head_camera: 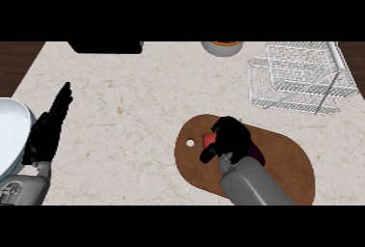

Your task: Pick the bell pepper from the cutting board and place it in the tiered basket

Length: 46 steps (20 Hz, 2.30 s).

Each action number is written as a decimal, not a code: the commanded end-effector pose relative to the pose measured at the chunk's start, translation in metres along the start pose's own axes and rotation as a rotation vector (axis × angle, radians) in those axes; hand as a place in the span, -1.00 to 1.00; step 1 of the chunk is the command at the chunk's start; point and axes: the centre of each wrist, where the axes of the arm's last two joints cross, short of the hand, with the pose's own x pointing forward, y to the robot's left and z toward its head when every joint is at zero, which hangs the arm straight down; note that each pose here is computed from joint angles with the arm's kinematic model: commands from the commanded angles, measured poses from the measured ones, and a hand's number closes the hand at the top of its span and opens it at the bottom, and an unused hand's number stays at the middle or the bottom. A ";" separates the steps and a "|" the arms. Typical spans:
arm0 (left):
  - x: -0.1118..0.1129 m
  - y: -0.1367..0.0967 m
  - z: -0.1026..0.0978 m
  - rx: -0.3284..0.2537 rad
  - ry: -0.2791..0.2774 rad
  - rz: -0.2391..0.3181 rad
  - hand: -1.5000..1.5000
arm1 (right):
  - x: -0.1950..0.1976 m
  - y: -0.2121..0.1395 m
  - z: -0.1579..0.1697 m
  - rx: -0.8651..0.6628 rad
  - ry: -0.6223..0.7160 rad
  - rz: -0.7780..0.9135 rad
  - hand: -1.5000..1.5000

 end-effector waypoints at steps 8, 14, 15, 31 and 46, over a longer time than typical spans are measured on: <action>0.017 -0.001 -0.016 -0.022 -0.025 0.007 0.00 | 0.062 -0.008 0.031 0.008 -0.326 0.007 1.00; -0.001 -0.007 -0.008 -0.010 0.004 0.005 0.00 | 0.094 -0.050 0.054 -0.156 -0.506 -0.242 1.00; -0.004 0.004 0.003 -0.001 -0.007 0.006 0.00 | 0.095 -0.054 0.050 -0.237 -0.517 -0.255 1.00; 0.002 0.010 -0.007 0.001 0.009 0.011 0.00 | 0.097 -0.201 0.060 -0.560 -0.483 -0.159 1.00; 0.000 -0.006 -0.007 -0.003 -0.002 0.001 0.00 | 0.063 -0.264 -0.043 -0.707 -0.396 0.101 1.00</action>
